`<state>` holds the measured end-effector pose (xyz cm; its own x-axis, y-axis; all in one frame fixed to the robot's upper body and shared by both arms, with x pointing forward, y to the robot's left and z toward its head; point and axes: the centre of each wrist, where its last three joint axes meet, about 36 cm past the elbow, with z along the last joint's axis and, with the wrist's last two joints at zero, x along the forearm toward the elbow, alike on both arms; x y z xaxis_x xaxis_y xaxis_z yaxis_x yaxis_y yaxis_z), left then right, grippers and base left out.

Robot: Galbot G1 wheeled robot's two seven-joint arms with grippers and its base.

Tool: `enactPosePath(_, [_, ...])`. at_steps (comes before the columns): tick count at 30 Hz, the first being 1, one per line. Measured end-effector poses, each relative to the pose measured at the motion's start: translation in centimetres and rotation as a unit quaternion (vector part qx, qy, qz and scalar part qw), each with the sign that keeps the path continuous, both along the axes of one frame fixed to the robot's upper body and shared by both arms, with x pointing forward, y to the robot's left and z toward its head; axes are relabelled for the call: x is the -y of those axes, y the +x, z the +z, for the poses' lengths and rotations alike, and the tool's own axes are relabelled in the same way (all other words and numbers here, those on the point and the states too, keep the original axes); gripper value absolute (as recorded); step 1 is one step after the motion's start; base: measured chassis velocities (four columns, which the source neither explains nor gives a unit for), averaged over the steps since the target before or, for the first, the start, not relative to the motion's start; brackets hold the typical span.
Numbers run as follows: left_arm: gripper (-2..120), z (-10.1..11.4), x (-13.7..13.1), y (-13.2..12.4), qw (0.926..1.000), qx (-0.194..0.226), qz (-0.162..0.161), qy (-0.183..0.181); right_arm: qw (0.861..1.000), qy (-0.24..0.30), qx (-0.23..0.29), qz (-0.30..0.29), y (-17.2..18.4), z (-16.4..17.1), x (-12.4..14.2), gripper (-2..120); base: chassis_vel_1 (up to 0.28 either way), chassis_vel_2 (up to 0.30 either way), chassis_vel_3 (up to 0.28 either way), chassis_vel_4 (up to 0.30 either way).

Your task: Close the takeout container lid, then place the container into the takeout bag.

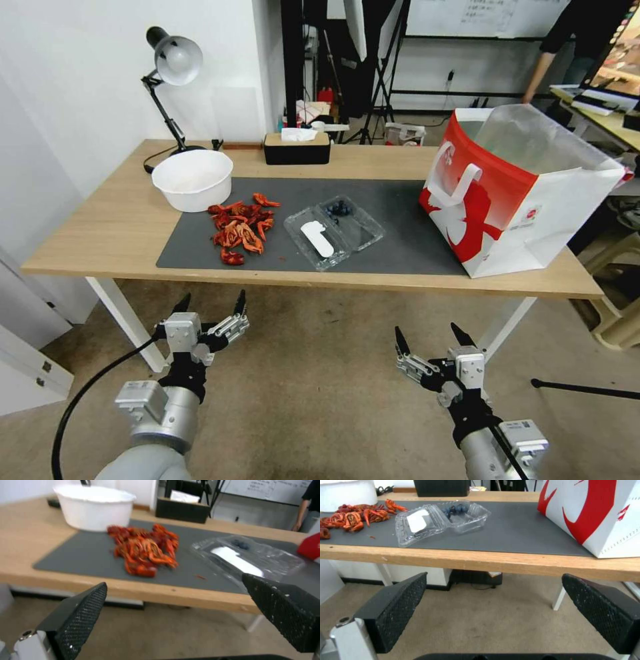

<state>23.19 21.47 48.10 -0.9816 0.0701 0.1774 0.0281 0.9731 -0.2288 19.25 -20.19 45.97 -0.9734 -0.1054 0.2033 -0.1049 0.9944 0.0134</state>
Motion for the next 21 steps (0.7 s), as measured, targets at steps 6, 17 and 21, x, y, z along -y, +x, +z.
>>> enactPosePath(6, [100, 1.9, 0.4, -0.2, 0.9974, -0.048, -0.026, -0.049, 1.0, -0.001, 0.002, 0.003, 0.0, 0.0, 0.1, 100, 0.0, 0.0, 0.0, 0.0])
enactPosePath(17, [100, 2.3, 0.8, -0.6, 0.9951, -0.053, -0.031, -0.078, 1.0, -0.004, 0.002, 0.005, 0.3, -0.5, 0.2, 100, 0.0, 0.0, 0.0, 0.0])
enactPosePath(21, [100, 1.8, 0.8, -0.5, 0.9951, -0.055, -0.031, -0.076, 1.0, -0.004, 0.004, 0.006, 0.6, -0.7, 0.4, 100, 0.0, 0.0, 0.0, 0.0])
